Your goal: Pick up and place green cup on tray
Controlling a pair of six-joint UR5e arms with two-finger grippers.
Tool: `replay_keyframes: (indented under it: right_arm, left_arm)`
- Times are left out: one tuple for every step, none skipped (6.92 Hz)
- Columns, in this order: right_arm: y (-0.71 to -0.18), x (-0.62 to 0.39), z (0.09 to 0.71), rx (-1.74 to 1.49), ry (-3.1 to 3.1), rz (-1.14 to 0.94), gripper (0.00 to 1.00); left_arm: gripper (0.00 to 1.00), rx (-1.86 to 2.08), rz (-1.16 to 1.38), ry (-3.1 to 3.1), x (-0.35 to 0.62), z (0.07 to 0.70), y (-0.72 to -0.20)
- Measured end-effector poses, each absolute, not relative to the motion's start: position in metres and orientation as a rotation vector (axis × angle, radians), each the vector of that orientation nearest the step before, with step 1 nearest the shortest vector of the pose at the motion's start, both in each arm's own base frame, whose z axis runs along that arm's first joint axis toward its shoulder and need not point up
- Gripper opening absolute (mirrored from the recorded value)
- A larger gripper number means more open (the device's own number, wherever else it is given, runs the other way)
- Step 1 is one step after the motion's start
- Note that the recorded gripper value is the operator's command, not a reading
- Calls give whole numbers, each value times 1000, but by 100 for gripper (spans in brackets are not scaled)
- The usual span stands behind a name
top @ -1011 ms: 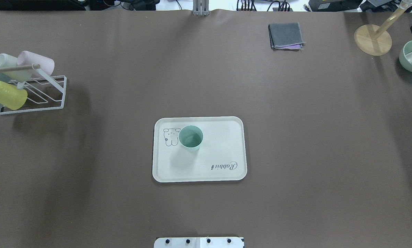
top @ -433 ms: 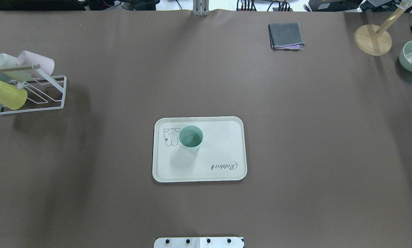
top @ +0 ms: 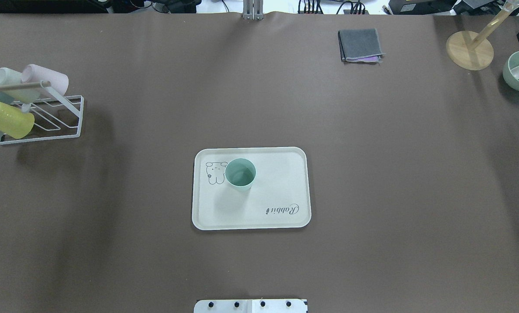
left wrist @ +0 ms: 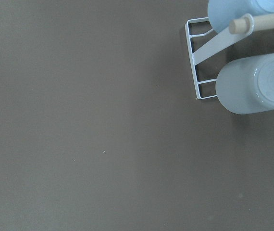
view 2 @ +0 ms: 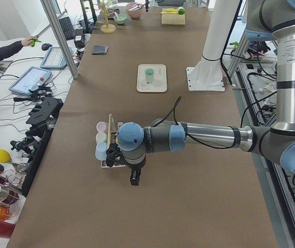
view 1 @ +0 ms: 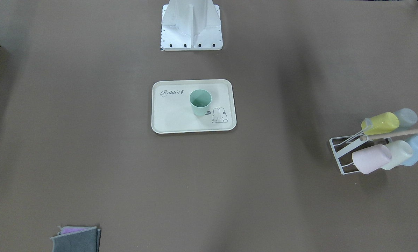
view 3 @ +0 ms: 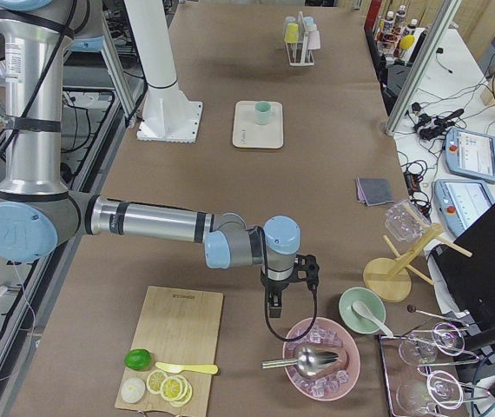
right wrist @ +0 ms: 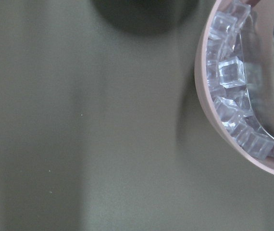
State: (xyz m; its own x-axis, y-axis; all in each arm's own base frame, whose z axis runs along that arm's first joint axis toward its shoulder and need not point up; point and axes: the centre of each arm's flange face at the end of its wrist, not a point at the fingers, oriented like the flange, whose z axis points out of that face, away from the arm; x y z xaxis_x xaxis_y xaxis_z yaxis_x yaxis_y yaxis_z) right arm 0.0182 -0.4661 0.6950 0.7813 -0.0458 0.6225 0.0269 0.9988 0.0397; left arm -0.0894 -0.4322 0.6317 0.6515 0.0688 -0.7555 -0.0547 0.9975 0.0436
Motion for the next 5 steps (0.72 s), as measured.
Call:
replay_keyframes:
  right_arm:
    - [-465, 18, 696, 28, -673, -40, 100]
    - [-463, 18, 697, 28, -673, -41, 100]
    - [-460, 19, 698, 27, -673, -40, 100]
    - [-459, 19, 699, 26, -674, -39, 100]
    - [-458, 19, 700, 23, -674, -38, 100]
  left_arm:
    - [99, 13, 68, 859, -89, 634, -431]
    - [99, 7, 66, 859, -89, 637, -430]
    - [99, 4, 66, 859, -89, 638, -429]
    - [99, 4, 66, 859, -89, 638, -429]
    - [99, 3, 67, 859, -89, 639, -429]
